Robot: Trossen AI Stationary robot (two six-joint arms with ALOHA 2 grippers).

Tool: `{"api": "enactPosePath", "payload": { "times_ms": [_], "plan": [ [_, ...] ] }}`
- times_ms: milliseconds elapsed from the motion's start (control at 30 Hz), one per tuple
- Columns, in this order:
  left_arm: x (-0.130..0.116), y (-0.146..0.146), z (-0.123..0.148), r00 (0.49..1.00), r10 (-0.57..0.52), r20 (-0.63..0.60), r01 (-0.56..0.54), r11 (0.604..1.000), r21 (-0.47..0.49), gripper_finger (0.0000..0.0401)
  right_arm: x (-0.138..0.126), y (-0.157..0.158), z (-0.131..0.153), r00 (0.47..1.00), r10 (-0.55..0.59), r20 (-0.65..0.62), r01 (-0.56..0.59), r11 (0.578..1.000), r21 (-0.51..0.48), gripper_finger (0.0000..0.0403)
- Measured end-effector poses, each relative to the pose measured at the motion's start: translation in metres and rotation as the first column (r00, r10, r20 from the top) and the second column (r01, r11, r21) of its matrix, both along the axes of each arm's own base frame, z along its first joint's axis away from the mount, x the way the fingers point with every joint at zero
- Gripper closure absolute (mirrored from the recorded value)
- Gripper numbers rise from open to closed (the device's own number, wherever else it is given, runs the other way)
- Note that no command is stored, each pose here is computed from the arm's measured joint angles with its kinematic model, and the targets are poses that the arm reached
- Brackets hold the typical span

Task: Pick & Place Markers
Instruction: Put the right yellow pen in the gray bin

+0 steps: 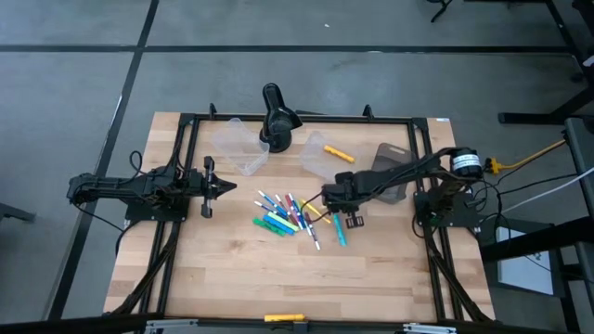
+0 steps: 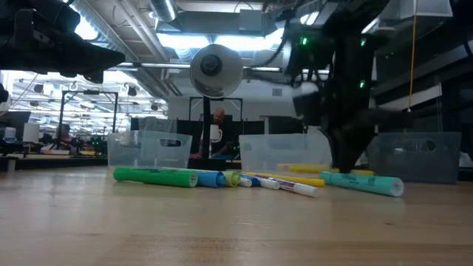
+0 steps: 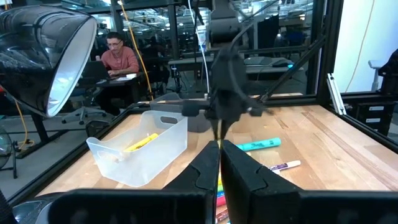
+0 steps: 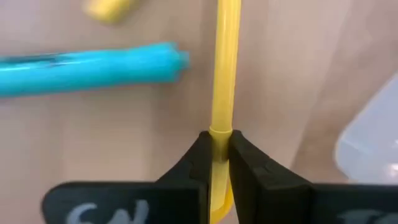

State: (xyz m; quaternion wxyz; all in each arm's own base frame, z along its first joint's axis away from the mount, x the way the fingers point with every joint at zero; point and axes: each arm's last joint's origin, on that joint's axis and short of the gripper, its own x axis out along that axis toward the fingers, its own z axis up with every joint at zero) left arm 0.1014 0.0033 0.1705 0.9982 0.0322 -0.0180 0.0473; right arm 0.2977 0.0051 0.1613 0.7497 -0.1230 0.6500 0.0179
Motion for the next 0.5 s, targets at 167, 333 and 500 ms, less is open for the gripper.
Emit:
{"api": "enactPosePath", "payload": {
  "times_ms": [167, 333, 500],
  "plan": [
    [0.000, 0.000, 0.000, 1.000, 0.000, 0.000, 0.000, 1.000, 0.000, 0.0392, 0.003, 0.008, 0.016, 0.998, -0.002, 0.062, 0.001, 1.000, 0.014, 0.0369],
    [0.000, 0.000, 0.000, 1.000, 0.000, 0.000, 0.000, 1.000, 0.000, 0.0392, 0.006, 0.017, 0.040, 0.988, -0.014, 0.151, 0.007, 0.999, 0.051, 0.0372],
    [0.000, 0.000, 0.000, 1.000, 0.000, 0.000, 0.000, 1.000, 0.000, 0.0391, 0.008, 0.028, 0.066, 0.973, -0.029, 0.230, 0.011, 0.997, 0.081, 0.0373]
  ]
}}
